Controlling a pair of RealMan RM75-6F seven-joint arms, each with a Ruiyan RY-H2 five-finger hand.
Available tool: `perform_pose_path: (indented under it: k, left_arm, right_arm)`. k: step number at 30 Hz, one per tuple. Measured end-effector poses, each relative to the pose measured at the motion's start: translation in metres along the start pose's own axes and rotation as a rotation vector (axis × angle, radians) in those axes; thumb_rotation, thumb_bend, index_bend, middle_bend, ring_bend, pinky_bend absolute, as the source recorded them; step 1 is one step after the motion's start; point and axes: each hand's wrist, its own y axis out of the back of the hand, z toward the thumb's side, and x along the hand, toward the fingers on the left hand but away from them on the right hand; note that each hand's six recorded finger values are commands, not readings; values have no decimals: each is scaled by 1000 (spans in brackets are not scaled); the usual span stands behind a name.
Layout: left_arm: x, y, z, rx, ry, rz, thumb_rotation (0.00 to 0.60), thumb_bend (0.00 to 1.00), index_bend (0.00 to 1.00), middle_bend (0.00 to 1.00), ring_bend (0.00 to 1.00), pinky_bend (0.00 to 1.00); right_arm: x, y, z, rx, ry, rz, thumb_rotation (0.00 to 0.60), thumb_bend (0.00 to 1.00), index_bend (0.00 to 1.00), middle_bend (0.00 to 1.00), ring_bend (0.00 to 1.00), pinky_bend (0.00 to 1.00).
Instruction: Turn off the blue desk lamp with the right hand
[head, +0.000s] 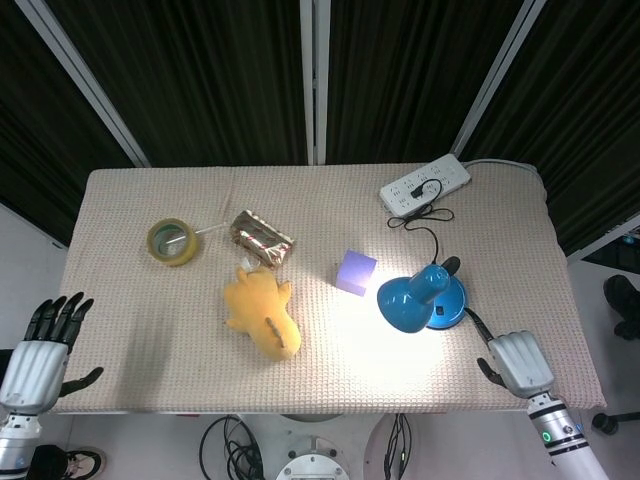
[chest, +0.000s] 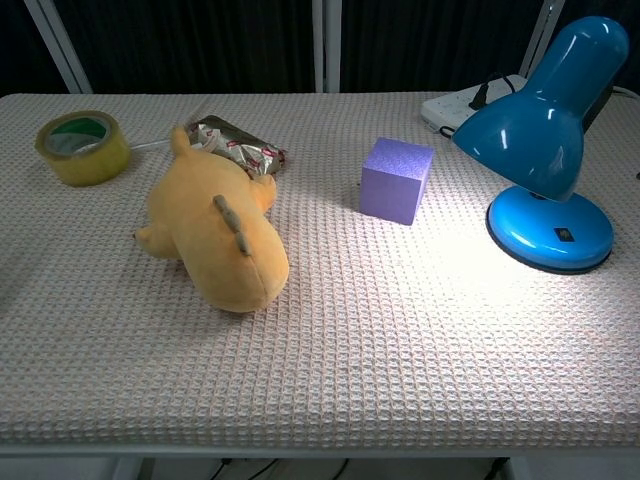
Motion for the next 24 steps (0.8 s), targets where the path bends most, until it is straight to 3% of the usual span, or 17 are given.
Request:
perform_pose_path:
  k: [9, 18, 24]
  left_arm:
    - [0, 0, -3, -5, 7, 0, 600, 15, 38, 0, 0, 0]
    - [1, -1, -6, 0, 12, -7, 600, 15, 38, 0, 0, 0]
    - [2, -1, -6, 1, 13, -14, 600, 15, 38, 0, 0, 0]
  right_arm:
    - [-24, -28, 11, 35, 1, 113, 600, 520, 0, 1000, 990, 933]
    - [-36, -34, 7, 44, -62, 123, 600, 514, 0, 1000, 989, 933]
    - [-42, -38, 9, 48, -56, 145, 600, 514, 0, 1000, 989, 933]
